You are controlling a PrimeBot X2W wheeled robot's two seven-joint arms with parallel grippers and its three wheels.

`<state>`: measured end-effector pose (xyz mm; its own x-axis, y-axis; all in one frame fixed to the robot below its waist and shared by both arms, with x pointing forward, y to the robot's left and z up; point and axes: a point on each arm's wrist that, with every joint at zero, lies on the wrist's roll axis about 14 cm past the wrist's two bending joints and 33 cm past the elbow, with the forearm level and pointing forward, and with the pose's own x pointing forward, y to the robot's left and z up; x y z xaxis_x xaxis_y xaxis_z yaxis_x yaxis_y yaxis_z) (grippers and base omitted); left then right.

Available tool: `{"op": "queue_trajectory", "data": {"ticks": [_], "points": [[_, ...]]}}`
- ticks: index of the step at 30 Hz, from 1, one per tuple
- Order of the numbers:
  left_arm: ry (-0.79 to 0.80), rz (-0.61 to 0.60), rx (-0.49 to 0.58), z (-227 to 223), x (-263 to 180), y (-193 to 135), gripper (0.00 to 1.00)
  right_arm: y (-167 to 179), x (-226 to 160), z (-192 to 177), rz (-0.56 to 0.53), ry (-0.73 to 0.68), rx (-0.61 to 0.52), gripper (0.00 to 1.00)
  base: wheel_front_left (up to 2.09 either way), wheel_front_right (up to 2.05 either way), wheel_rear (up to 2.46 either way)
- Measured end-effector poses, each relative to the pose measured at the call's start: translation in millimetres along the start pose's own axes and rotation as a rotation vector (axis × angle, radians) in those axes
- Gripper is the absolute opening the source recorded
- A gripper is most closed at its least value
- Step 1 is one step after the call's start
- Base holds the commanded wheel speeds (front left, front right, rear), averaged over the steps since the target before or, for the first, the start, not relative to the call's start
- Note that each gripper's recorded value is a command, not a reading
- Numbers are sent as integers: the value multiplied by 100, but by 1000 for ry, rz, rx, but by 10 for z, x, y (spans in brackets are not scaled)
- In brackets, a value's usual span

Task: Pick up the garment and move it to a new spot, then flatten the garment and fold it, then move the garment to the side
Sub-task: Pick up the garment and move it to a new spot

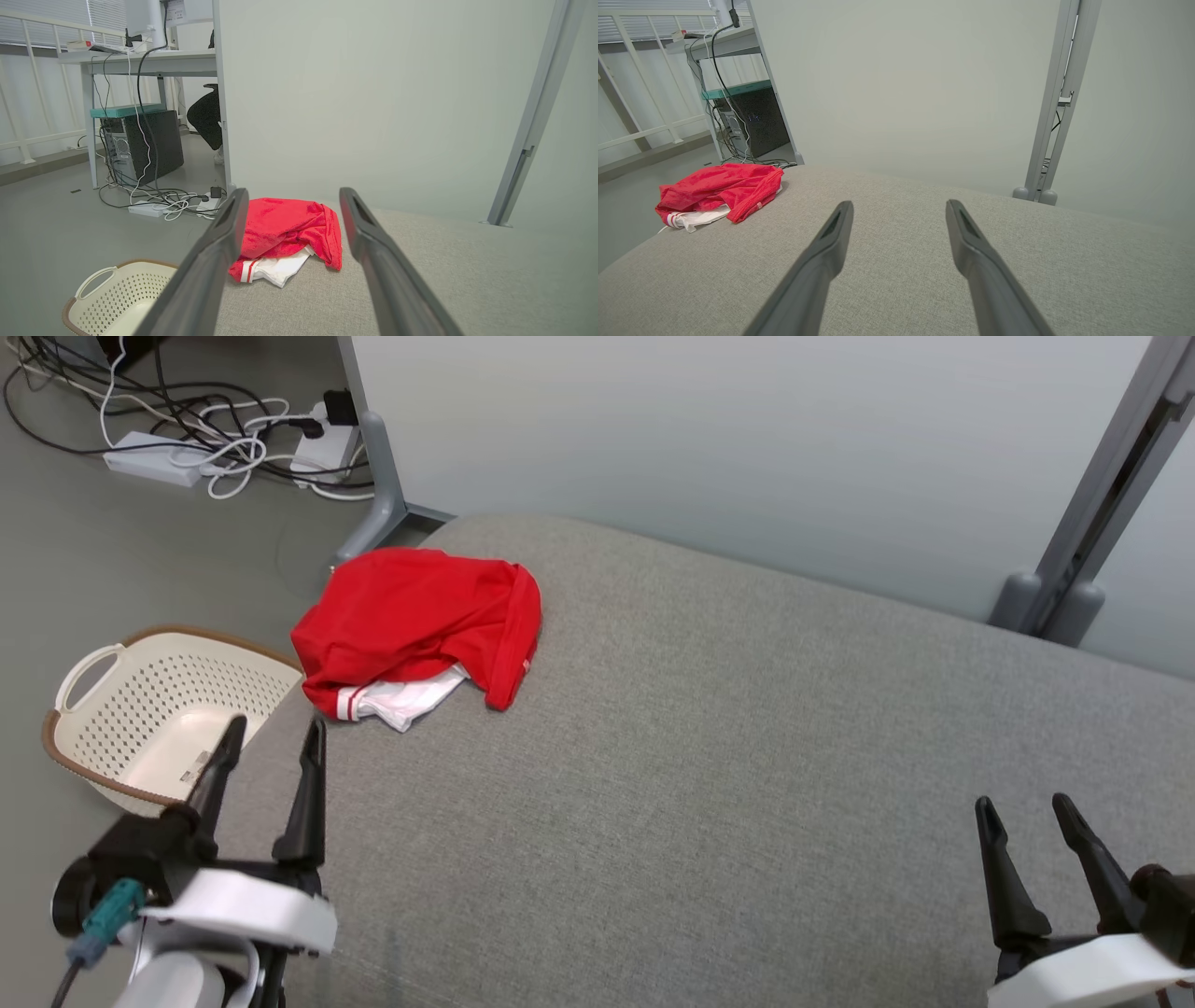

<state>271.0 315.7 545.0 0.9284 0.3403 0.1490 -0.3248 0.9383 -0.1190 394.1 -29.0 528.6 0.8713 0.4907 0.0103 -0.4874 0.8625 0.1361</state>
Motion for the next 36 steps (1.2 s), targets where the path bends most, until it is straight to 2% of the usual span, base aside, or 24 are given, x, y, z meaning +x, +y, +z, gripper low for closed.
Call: {"op": "queue_trajectory", "data": {"ticks": [7, 15, 23, 32, 33, 34, 36], "points": [[-44, -3, 2, 133, 573, -120, 100, -129, 203, 39, 3, -7, -9, 100, 0, 0, 0], [51, -68, 10, -246, 1238, -372, 100, -453, 349, -102, -41, 19, 0, 100, 0, 0, 0], [394, -95, -10, -1381, 1597, -589, 100, -881, 344, -384, -128, 71, 20, 100, 0, 0, 0], [792, -2, -44, -2367, 1353, -591, 100, -1158, 261, -625, -196, 123, 32, 100, 0, 0, 0], [805, 0, -50, -2394, 1354, -600, 54, -1175, 254, -638, -201, 126, 32, 100, 0, 0, 0], [801, -2, -51, -2394, 1382, -610, 3, -1187, 253, -642, -204, 127, 32, 100, 0, 0, 0], [789, -7, -52, -2388, 1413, -624, 0, -1205, 249, -642, -210, 124, 32, 100, 0, 0, 0]]}}
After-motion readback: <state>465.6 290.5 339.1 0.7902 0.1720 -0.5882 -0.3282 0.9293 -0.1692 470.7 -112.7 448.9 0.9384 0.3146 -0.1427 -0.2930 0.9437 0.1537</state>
